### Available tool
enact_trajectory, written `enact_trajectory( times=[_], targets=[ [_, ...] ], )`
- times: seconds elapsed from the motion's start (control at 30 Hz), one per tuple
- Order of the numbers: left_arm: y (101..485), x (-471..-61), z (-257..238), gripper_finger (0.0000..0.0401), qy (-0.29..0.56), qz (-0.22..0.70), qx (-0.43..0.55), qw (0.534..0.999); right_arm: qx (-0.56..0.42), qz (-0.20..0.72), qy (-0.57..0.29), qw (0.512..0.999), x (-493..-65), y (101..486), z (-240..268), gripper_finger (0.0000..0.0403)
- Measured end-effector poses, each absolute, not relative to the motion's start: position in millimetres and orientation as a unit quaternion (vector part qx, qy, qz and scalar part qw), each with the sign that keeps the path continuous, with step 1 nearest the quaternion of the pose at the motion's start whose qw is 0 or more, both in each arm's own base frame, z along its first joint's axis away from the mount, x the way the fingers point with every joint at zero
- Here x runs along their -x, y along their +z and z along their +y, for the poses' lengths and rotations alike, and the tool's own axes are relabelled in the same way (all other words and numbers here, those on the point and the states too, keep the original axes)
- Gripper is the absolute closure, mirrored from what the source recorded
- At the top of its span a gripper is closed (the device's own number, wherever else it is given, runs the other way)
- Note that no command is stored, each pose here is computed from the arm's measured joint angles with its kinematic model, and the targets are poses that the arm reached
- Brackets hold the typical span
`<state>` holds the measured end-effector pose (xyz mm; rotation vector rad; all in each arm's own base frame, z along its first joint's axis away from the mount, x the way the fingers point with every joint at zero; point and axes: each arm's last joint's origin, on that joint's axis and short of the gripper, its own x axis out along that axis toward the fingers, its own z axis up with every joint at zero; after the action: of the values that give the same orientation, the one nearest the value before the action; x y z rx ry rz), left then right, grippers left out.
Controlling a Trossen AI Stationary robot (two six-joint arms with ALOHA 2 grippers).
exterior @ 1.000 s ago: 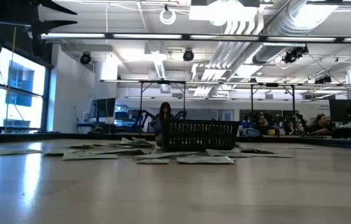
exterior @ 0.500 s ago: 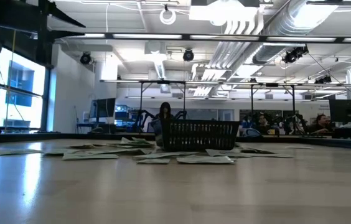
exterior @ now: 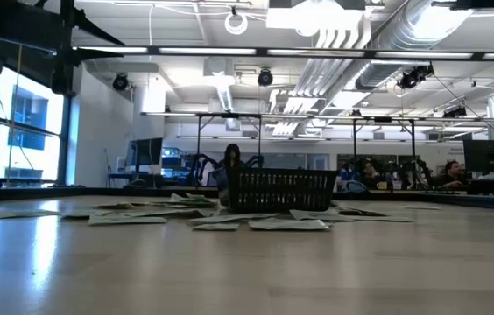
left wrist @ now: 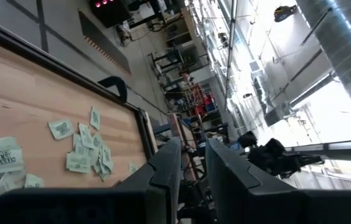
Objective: Pick and place Stevia / Truvia into bins
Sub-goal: Put the green stevia packet into the black bin
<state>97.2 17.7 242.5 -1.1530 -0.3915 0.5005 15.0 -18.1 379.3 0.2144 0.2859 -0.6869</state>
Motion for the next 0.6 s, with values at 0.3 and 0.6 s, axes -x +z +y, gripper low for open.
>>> enact_trajectory(
  times=[0.3,0.6],
  targets=[
    [242.3,-98.2,16.1,0.029,0.221,-0.144,0.468,0.844,-0.205,0.332,-0.318,0.864,-73.2,319.0,-2.9,0.0166],
    [241.3,-99.2,14.4,0.029,0.203,-0.11,0.405,0.884,-0.284,0.353,-0.271,0.85,-140.0,253.8,10.2,0.0169]
  ],
)
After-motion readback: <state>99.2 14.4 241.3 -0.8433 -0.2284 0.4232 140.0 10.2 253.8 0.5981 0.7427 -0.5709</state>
